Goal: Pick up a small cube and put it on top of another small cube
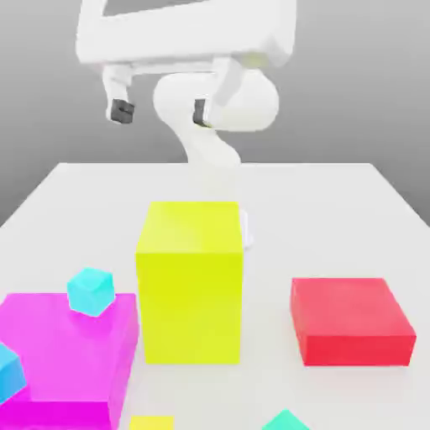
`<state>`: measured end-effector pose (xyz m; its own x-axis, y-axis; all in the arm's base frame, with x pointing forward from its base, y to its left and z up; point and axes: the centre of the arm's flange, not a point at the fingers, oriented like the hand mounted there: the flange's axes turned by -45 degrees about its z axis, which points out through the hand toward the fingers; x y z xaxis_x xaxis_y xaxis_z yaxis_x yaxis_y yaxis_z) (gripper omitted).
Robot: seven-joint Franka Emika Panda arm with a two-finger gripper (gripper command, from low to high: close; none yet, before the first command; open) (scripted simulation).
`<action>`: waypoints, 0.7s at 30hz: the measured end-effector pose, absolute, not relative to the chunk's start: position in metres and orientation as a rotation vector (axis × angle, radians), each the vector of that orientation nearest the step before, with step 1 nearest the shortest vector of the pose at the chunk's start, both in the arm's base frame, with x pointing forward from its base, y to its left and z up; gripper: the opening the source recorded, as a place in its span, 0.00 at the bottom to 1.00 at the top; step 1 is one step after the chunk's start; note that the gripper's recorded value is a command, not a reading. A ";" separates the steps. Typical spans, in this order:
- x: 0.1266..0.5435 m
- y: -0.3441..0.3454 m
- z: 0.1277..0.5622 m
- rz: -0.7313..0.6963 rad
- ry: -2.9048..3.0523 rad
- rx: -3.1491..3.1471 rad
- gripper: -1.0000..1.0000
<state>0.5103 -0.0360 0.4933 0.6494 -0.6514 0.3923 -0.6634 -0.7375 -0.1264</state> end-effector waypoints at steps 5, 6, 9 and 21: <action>0.533 -0.055 0.419 0.499 -1.423 2.723 0.50; 0.536 -0.058 0.404 0.468 -1.480 2.698 0.50; 0.543 -0.067 0.359 0.373 -1.648 2.619 0.50; 0.541 -0.081 0.187 0.010 -2.211 2.232 0.50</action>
<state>0.5405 -0.0806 0.1868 0.0095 -0.9999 0.0041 -0.9999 -0.0095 -0.0050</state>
